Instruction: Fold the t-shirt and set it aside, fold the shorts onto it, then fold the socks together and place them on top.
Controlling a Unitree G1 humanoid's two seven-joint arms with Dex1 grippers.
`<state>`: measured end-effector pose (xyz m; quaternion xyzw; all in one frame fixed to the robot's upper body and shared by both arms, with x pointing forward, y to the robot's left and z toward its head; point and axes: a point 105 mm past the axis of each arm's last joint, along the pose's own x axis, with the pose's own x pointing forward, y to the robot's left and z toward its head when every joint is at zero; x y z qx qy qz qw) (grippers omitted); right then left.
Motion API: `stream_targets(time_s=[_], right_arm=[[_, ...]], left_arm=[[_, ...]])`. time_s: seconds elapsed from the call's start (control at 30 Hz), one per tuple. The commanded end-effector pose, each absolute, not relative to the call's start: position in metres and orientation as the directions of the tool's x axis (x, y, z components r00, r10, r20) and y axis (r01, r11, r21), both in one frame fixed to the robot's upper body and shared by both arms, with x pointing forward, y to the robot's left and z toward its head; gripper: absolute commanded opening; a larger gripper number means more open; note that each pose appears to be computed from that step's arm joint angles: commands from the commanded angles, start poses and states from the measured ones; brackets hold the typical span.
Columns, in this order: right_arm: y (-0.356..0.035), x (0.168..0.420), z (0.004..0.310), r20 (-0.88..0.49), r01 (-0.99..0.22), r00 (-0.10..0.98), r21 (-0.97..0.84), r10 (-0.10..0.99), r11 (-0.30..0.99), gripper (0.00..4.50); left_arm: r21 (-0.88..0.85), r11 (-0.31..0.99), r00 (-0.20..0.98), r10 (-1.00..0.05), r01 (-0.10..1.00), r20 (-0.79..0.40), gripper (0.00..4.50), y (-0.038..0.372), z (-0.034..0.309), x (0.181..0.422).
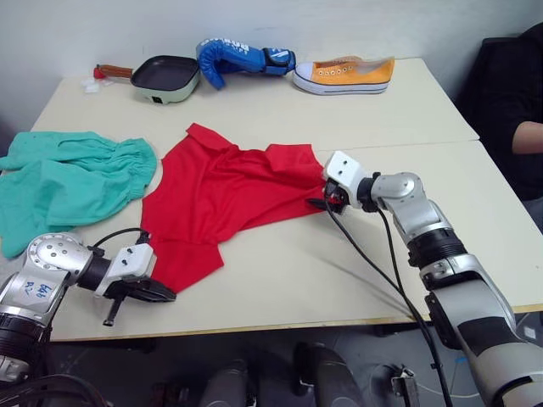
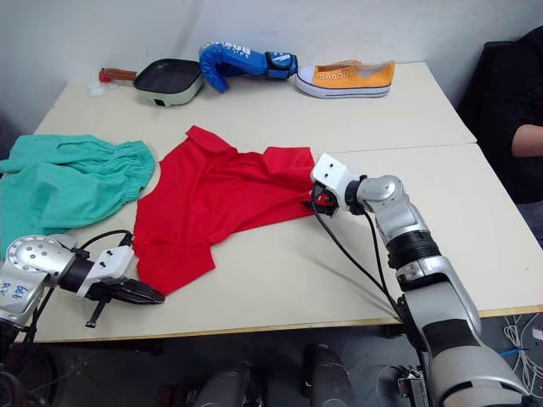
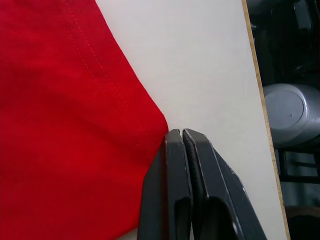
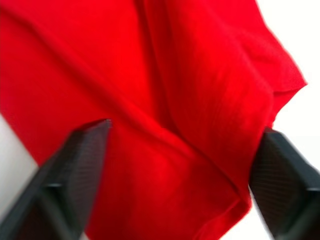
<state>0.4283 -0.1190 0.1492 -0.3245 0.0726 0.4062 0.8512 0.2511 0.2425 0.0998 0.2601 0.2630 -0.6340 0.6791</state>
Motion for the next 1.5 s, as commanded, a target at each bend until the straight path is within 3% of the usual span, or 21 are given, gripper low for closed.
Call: stream_targets(time_s=[0.03,0.17,0.3,0.4,0.5,0.67,0.77,0.9,1.03,1.2,1.37,1.4,1.5], right_arm=[[-0.118,0.431,0.162,-0.373,-0.727,0.661,-0.535,0.651,0.432,2.46],[-0.119,0.431,0.164,-0.369,-0.720,0.666,-0.543,0.648,0.432,1.01],[-0.127,0.430,0.167,-0.362,-0.711,0.677,-0.546,0.641,0.442,1.01],[-0.139,0.430,0.166,-0.362,-0.701,0.694,-0.538,0.622,0.469,1.01],[-0.148,0.430,0.171,-0.345,-0.687,0.713,-0.521,0.611,0.507,1.60],[-0.145,0.416,0.197,-0.267,-0.703,0.678,-0.509,0.685,0.497,3.39],[-0.119,0.395,0.203,-0.269,-0.784,0.557,-0.483,0.785,0.391,3.39],[-0.089,0.384,0.195,-0.297,-0.826,0.481,-0.469,0.825,0.313,3.39],[-0.073,0.398,0.182,-0.322,-0.819,0.510,-0.466,0.798,0.335,3.39],[-0.081,0.418,0.167,-0.390,-0.817,0.552,-0.430,0.737,0.384,3.39],[-0.095,0.430,0.154,-0.452,-0.820,0.569,-0.375,0.687,0.432,2.18],[-0.097,0.431,0.152,-0.463,-0.823,0.566,-0.360,0.682,0.439,2.18],[-0.100,0.432,0.147,-0.491,-0.835,0.550,-0.329,0.676,0.441,1.47]], left_arm=[[0.058,0.061,0.085,-0.731,0.996,-0.678,0.00,0.240,0.110,0.255],[0.055,0.054,0.077,-0.714,0.997,-0.696,0.00,0.243,0.109,0.254],[0.086,0.018,0.078,-0.628,0.996,-0.774,0.00,0.259,0.098,0.252],[0.092,0.010,0.078,-0.620,0.996,-0.781,0.00,0.261,0.096,0.253],[0.095,0.001,0.075,-0.620,0.996,-0.781,0.00,0.261,0.096,0.254],[0.098,-0.016,0.067,-0.614,0.995,-0.786,0.00,0.261,0.097,0.256],[0.105,-0.021,0.070,-0.615,0.994,-0.785,0.00,0.260,0.099,0.258],[0.118,-0.024,0.078,-0.619,0.993,-0.781,0.00,0.257,0.101,0.263],[0.125,-0.022,0.084,-0.624,0.992,-0.777,0.00,0.257,0.101,0.263],[0.134,-0.015,0.095,-0.627,0.991,-0.773,0.00,0.257,0.100,0.264],[0.140,-0.009,0.104,-0.628,0.990,-0.771,0.00,0.257,0.098,0.264],[0.141,-0.009,0.104,-0.629,0.990,-0.771,0.00,0.257,0.097,0.264],[0.145,-0.009,0.107,-0.628,0.989,-0.771,0.00,0.256,0.096,0.264]])
